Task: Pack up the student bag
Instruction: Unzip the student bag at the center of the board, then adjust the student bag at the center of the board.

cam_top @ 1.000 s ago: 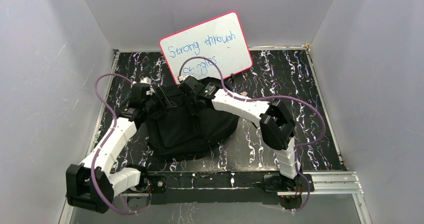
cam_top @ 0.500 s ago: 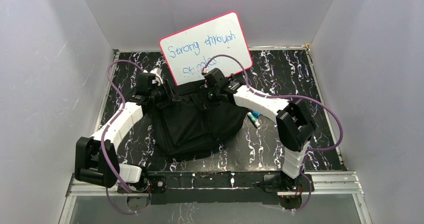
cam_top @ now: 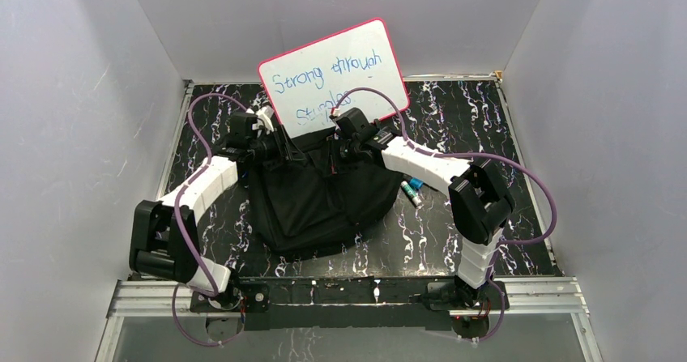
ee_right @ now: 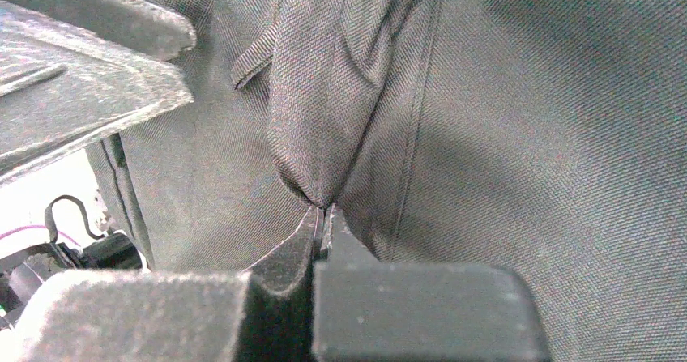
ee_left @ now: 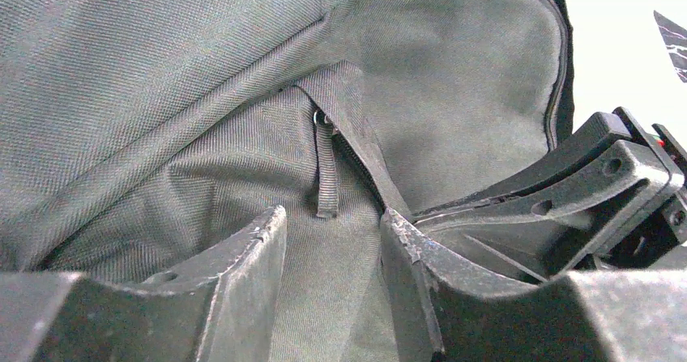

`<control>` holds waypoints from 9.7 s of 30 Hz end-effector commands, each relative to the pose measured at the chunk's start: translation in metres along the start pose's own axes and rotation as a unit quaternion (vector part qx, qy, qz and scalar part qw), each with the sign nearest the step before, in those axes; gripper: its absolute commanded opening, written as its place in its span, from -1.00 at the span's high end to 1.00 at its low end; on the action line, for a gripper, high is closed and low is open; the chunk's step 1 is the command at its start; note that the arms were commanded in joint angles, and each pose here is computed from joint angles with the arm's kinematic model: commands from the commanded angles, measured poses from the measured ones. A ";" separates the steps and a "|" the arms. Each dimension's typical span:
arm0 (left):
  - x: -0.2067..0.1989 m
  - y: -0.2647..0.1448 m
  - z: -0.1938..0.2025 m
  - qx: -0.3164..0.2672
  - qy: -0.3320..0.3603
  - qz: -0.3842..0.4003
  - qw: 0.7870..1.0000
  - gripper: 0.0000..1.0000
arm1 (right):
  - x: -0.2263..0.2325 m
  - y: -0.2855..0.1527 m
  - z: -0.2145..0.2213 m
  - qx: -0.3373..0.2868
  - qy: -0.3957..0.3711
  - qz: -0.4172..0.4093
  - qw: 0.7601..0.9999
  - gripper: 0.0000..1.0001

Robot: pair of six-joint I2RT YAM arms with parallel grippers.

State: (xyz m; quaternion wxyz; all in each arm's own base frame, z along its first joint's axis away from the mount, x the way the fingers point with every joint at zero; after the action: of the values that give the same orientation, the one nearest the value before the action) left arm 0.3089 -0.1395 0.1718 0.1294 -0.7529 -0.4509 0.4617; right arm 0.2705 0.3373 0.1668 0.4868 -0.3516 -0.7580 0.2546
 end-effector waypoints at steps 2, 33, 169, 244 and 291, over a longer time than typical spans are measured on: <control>-0.008 0.005 -0.009 0.006 0.011 0.036 0.999 0.16 | 0.019 -0.016 -0.014 -0.035 -0.008 -0.046 0.998 1.00; -0.006 0.039 0.006 0.063 0.039 0.066 0.995 0.65 | 0.022 -0.011 -0.013 -0.022 -0.001 -0.059 0.998 1.00; -0.036 -0.101 0.009 -0.068 -0.032 -0.151 0.986 -0.78 | -0.050 -0.130 -0.067 -0.157 -0.140 0.095 0.973 -0.97; -0.061 0.008 0.047 0.082 0.051 -0.295 0.951 -0.51 | -0.046 -0.026 -0.018 -0.018 -0.029 -0.068 0.997 1.00; -0.045 -0.065 -0.001 0.035 0.127 -0.331 0.934 1.00 | 0.024 -0.017 0.022 0.026 0.007 -0.195 0.980 1.00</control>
State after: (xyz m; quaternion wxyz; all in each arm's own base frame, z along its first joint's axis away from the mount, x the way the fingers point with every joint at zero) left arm 0.2620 -0.1425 0.2083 0.4031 -0.5609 -0.6385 0.3393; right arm 0.2358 0.3305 0.1611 0.5458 -0.2106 -0.7864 0.1983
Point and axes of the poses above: each gripper's point midway between its finger pads, its own y axis out along the fingers, its own x axis along the line the jaws close on, z = x × y, the point moved 6 cm from there along -y, back along the fingers, and after that the axes turned 7 degrees about y, right-handed, at the moved point
